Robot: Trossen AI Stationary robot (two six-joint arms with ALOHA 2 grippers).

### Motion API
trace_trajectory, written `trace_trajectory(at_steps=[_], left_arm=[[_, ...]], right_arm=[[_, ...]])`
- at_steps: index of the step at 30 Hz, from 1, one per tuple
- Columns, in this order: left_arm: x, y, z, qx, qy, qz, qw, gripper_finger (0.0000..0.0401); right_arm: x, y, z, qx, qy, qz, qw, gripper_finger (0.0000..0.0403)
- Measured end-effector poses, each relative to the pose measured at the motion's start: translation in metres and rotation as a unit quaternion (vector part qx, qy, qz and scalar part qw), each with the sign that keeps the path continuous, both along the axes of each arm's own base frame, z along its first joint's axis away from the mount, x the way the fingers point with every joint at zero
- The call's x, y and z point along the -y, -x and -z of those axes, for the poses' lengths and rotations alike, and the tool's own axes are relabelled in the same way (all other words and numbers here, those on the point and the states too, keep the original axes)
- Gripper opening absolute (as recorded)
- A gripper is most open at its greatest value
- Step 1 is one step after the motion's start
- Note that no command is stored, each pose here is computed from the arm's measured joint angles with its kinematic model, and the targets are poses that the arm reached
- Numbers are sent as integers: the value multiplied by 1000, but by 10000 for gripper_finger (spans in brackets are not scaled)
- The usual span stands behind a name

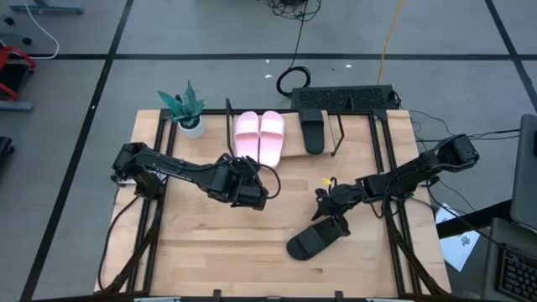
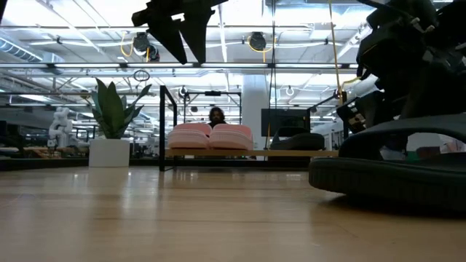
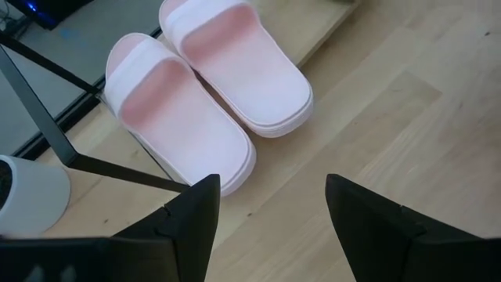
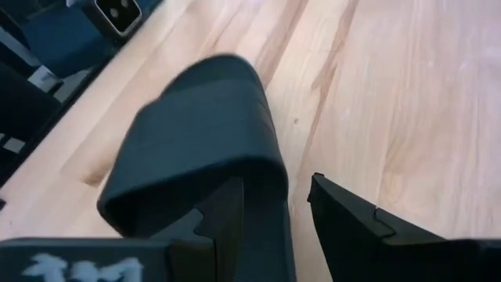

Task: Pick and place slides into the shelf
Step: Put the black slide on the shelf

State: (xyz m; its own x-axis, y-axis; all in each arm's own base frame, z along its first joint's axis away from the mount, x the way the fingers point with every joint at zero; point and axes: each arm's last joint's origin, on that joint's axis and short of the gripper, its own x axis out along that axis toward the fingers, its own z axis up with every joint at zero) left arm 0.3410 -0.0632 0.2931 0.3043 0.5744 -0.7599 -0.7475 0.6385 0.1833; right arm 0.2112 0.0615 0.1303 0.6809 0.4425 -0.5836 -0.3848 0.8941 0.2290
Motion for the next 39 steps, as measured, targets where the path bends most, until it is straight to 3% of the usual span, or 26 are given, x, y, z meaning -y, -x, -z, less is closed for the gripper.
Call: trace_trajectory(at_steps=[6, 12, 17, 39], left_arm=[[0, 0, 0, 4, 2, -5, 1000, 237], [0, 0, 0, 6, 3, -5, 1000, 237], [0, -1, 0, 8, 3, -5, 1000, 237], [1, -3, -1, 13, 1, 5, 1000, 237]], right_arm=[[-1, -3, -3, 26, -8, -1, 1000, 141], [-3, -7, 12, -2, -16, -20, 1000, 141], [-5, -13, 16, 20, -23, -21, 999, 141], [-6, -18, 16, 54, -41, -58, 996, 141]])
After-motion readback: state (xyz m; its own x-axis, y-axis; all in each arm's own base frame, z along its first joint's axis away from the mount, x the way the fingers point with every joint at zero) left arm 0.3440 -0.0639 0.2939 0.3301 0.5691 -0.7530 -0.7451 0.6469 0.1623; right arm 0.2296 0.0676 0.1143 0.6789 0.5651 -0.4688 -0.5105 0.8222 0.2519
